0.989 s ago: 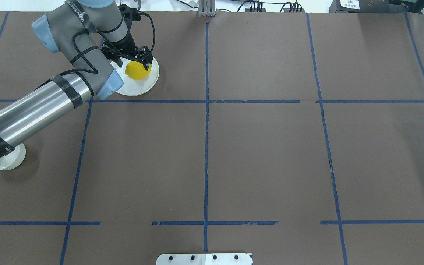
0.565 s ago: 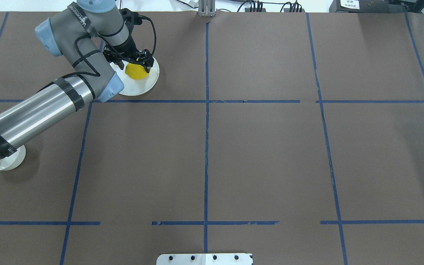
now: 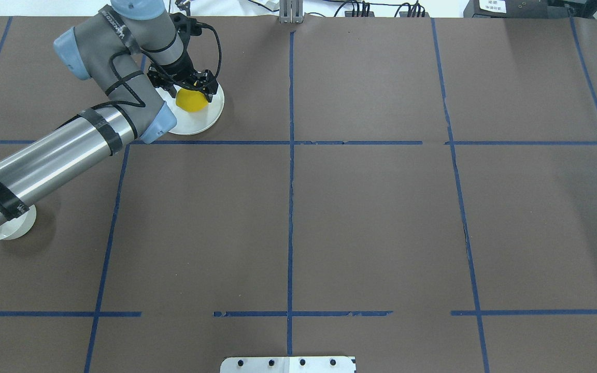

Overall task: Move lemon from plate to bowl
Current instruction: 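Lower the left gripper onto the lemon and close its fingers, then lift the lemon and carry it with the left gripper toward the bowl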

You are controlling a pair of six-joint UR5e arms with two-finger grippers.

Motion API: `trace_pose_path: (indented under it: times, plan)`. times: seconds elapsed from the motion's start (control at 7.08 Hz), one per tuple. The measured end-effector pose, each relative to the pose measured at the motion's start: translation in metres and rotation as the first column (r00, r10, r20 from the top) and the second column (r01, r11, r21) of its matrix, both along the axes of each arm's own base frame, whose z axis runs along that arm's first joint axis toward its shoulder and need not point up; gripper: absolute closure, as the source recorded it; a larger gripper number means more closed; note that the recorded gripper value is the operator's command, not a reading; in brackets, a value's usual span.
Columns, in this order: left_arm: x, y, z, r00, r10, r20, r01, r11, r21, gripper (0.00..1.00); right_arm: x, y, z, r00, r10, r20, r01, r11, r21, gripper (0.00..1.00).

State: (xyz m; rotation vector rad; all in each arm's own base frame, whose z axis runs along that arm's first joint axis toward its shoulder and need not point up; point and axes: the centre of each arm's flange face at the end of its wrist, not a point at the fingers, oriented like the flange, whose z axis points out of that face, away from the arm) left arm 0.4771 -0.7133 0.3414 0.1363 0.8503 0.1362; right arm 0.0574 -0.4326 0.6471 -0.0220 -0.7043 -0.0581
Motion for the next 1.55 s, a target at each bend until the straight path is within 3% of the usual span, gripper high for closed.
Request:
trace_pose_path:
  times: [0.14,0.28,0.71,0.85,1.27,1.55]
  plan:
    - [0.003,0.000,0.002,1.000,0.002,-0.002,-0.002,1.000,0.003,0.07,0.000,0.000,0.000,1.000,0.000,0.000,0.000,1.000,0.000,0.00]
    - [0.004,0.000,0.005,1.000,0.003,-0.002,-0.003,1.000,0.004,0.22,0.000,0.000,0.000,1.000,0.000,0.000,0.000,1.000,0.000,0.00]
    - [0.004,0.000,0.006,1.000,0.006,-0.003,-0.006,1.000,0.007,0.84,0.000,0.000,0.000,1.000,0.000,0.000,0.000,1.000,0.000,0.00]
    - [0.002,-0.001,0.005,1.000,0.005,-0.003,-0.005,1.000,0.010,1.00,0.000,0.000,0.000,1.000,0.000,0.000,0.000,1.000,0.000,0.00]
    - [-0.032,-0.012,-0.007,0.999,-0.028,-0.021,0.028,0.999,0.024,1.00,0.000,0.000,0.000,1.000,0.000,0.000,0.000,1.000,0.000,0.00]
    - [-0.074,0.017,0.001,0.999,-0.046,-0.022,0.047,0.999,0.025,1.00,0.000,0.000,0.000,1.000,0.000,0.000,0.000,1.000,0.000,0.00]
